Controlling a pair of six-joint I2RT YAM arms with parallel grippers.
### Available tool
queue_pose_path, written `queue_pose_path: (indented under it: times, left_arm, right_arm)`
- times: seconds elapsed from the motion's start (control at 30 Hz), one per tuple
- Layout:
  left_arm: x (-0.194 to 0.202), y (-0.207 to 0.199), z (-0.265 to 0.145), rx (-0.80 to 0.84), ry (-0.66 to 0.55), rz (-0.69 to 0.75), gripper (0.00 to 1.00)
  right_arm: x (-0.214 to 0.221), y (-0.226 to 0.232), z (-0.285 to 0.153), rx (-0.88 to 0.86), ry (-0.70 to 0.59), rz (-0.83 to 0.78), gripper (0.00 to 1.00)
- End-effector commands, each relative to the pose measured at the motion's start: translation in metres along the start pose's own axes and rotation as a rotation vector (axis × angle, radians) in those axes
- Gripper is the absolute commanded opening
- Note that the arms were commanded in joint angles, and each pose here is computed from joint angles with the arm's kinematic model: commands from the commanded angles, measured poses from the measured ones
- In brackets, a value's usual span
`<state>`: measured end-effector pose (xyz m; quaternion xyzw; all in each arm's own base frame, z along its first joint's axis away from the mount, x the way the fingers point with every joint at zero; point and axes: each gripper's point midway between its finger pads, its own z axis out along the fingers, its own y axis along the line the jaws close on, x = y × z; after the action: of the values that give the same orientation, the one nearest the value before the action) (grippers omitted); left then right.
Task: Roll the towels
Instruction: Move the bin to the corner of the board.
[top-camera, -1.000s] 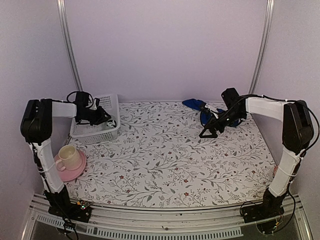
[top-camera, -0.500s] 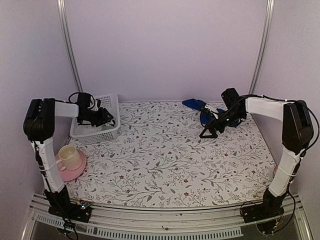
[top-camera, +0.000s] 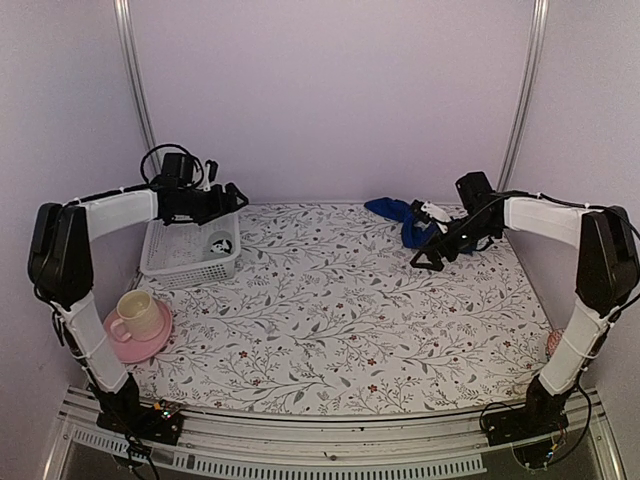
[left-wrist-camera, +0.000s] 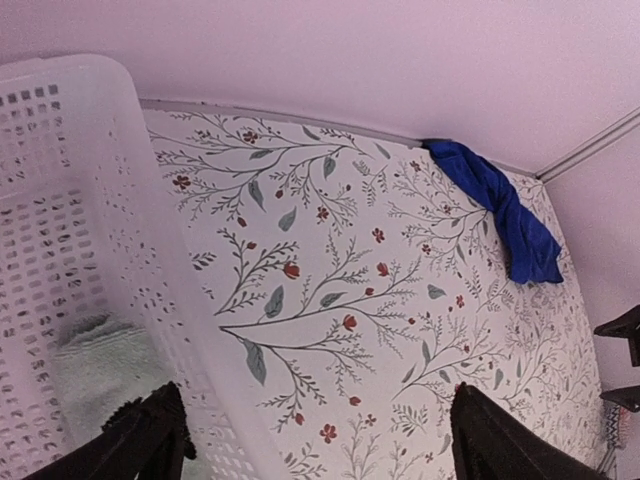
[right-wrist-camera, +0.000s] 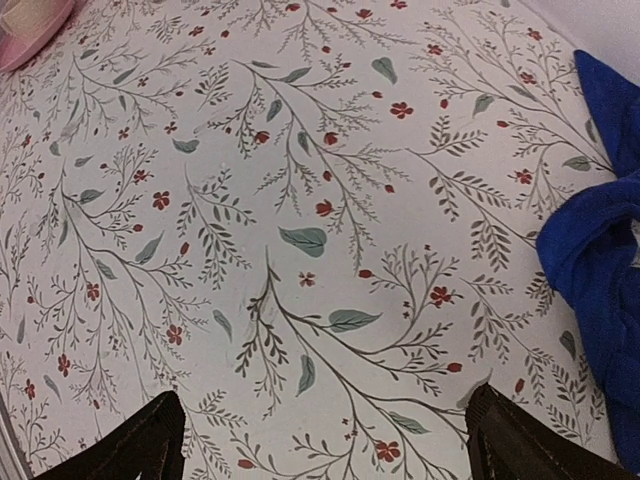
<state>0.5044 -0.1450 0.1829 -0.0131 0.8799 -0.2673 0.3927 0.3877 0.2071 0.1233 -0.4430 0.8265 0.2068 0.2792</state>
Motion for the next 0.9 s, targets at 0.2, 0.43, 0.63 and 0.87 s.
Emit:
queue_pose_path:
  times: [0.2, 0.43, 0.63, 0.87]
  left_arm:
    - [0.070, -0.058, 0.029, -0.007, 0.168, 0.130, 0.97]
    - [0.100, -0.032, 0.044, -0.112, 0.215, 0.082, 0.97]
    - [0.113, -0.005, 0.035, -0.205, 0.212, 0.074, 0.97]
    - [0.118, 0.006, 0.015, -0.252, 0.201, 0.067, 0.97]
  right_arm:
    - [0.019, -0.101, -0.064, 0.215, -0.123, 0.222, 0.99]
    - [0.025, -0.138, -0.055, 0.319, -0.042, 0.205, 0.99]
    - [0.031, -0.162, -0.040, 0.346, 0.026, 0.177, 0.95]
    - [0.037, -0.176, -0.026, 0.338, 0.066, 0.166, 0.88]
